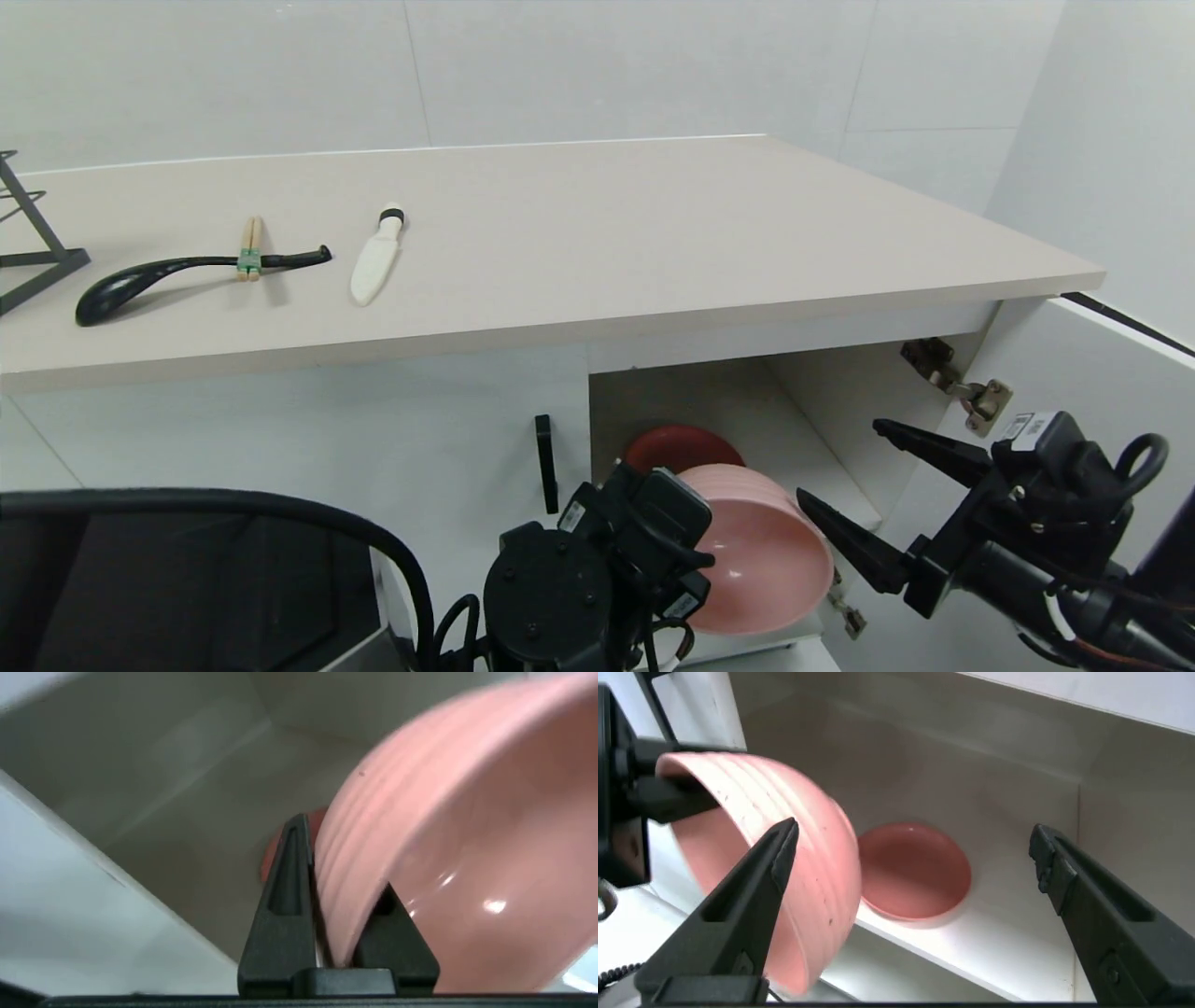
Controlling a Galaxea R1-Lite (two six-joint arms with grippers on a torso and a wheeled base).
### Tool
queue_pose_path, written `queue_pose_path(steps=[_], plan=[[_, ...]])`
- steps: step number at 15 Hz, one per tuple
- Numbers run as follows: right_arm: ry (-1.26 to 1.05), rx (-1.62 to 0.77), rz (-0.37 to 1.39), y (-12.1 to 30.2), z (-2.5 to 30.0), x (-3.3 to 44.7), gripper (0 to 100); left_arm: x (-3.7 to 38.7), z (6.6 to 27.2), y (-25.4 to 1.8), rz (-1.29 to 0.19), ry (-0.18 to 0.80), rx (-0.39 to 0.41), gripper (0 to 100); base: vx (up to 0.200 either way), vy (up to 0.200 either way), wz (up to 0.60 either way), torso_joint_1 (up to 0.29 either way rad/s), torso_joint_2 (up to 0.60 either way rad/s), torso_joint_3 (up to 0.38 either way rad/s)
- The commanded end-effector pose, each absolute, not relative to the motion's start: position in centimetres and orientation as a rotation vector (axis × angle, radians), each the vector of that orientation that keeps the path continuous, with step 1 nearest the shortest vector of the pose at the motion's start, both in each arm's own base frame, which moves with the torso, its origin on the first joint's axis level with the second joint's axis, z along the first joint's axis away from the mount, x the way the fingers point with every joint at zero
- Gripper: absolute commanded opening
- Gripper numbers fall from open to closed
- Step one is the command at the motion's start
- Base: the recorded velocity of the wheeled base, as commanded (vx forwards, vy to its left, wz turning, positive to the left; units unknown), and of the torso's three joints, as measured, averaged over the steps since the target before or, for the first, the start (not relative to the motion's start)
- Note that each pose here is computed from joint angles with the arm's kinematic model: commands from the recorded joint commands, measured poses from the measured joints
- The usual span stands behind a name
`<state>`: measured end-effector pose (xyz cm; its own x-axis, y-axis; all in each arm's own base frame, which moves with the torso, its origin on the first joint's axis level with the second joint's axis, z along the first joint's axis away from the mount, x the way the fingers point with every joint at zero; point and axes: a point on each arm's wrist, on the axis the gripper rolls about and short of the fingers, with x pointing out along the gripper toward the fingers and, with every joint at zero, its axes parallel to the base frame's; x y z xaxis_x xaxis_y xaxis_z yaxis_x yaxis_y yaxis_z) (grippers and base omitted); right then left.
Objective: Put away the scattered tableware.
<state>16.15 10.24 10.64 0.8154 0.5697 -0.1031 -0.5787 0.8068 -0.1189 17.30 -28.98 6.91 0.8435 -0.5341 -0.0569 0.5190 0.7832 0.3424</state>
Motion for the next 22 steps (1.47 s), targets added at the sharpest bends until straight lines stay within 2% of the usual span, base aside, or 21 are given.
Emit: queue_pose_path(steps=[1, 6, 11, 18, 22], plan=[[0.041, -0.143, 0.615, 10.2, 11.0, 16.0, 100, 17.3, 6.4, -28.9, -0.570, -0.030, 0.371, 0, 0.000, 0.000, 0.00, 0.000, 0.00, 0.000], [0.020, -0.137, 0.623, 10.1, 11.4, 15.6, 100, 17.7, 6.4, -28.9, -0.564, -0.030, 0.365, 0, 0.000, 0.000, 0.00, 0.000, 0.00, 0.000], [0.026, -0.140, 0.643, 10.5, 11.3, 15.5, 100, 18.4, 7.3, -29.6, -0.550, -0.066, 0.330, 0, 0.000, 0.000, 0.00, 0.000, 0.00, 0.000], [0.058, -0.146, 0.655, 10.9, 10.7, 15.6, 100, 19.6, 9.6, -30.6, -0.506, -0.169, 0.244, 0, 0.000, 0.000, 0.00, 0.000, 0.00, 0.000], [0.069, -0.147, 0.650, 10.8, 10.5, 15.8, 100, 19.4, 9.1, -30.7, -0.519, -0.170, 0.269, 0, 0.000, 0.000, 0.00, 0.000, 0.00, 0.000]])
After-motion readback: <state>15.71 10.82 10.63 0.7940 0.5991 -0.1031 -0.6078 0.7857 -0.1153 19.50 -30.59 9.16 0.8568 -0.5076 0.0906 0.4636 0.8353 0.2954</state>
